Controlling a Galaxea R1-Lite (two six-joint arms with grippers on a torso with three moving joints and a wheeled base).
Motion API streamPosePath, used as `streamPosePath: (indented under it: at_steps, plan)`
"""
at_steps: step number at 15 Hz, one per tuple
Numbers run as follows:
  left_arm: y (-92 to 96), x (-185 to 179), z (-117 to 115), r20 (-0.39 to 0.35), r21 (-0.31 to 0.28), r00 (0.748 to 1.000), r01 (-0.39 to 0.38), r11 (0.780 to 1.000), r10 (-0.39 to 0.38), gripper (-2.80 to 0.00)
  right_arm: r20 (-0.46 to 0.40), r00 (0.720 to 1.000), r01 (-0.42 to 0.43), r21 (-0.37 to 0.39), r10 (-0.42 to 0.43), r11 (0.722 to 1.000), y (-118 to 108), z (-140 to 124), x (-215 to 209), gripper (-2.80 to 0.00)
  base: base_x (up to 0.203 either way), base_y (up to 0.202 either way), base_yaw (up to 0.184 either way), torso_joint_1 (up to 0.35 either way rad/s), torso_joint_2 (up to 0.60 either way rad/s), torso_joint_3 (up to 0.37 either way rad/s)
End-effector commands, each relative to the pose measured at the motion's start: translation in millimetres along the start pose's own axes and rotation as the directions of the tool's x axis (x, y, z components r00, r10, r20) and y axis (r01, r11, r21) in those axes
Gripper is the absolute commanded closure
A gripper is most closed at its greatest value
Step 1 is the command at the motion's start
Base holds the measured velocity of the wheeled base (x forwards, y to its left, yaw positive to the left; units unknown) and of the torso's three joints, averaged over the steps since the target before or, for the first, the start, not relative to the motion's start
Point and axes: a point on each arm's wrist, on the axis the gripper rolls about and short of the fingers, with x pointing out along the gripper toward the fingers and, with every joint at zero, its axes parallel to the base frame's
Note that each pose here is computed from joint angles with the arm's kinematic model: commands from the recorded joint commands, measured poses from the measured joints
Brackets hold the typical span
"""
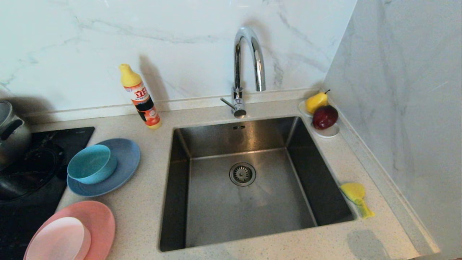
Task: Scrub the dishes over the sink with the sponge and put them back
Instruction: Grab the dish soap
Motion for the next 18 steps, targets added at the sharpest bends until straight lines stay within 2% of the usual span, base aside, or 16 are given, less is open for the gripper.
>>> streamPosePath:
  at_steps: [1,9,11,12,15,18]
  plan:
    - [-0.1,1.3,-5.1,-0.019,0.0,1.0,0.0,1.0,0.0,0.0,0.0,1.0,0.0,0.0,0.0,1.0,0.0,0.0,0.0,0.0,0.0,0.0,0.0,0.0,0.0,0.0]
    - [0.1,1.0,-3.6,-0.011,0.006,1.0,-0.004,1.0,0.005,0.0,0.0,1.0,0.0,0.0,0.0,1.0,0.0,0.0,0.0,0.0,0.0,0.0,0.0,0.0,0.0,0.0]
    - [0.4,-4.1,18.6,0.048,0.011,0.999,-0.011,1.0,0.01,0.0,0.0,1.0,0.0,0.0,0.0,1.0,0.0,0.1,0.1,0.0,0.0,0.0,0.0,0.0,0.0,0.0]
    - [0.6,-3.8,32.0,0.042,0.012,0.999,-0.01,1.0,0.01,0.0,0.0,1.0,0.0,0.0,0.0,1.0,0.0,0.0,0.0,0.0,0.0,0.0,0.0,0.0,0.0,0.0]
    - [1.3,22.4,76.9,-0.091,0.005,0.996,-0.008,1.0,0.009,0.0,0.001,1.0,0.0,0.0,0.0,1.0,0.0,0.2,0.0,0.0,0.0,0.0,0.0,0.0,0.0,0.0]
    - [2.2,82.6,112.2,-0.239,-0.013,0.971,-0.014,1.0,0.011,0.0,0.001,1.0,0.0,0.0,0.0,1.0,0.0,0.2,0.0,0.0,0.0,0.0,0.0,0.0,0.0,0.0]
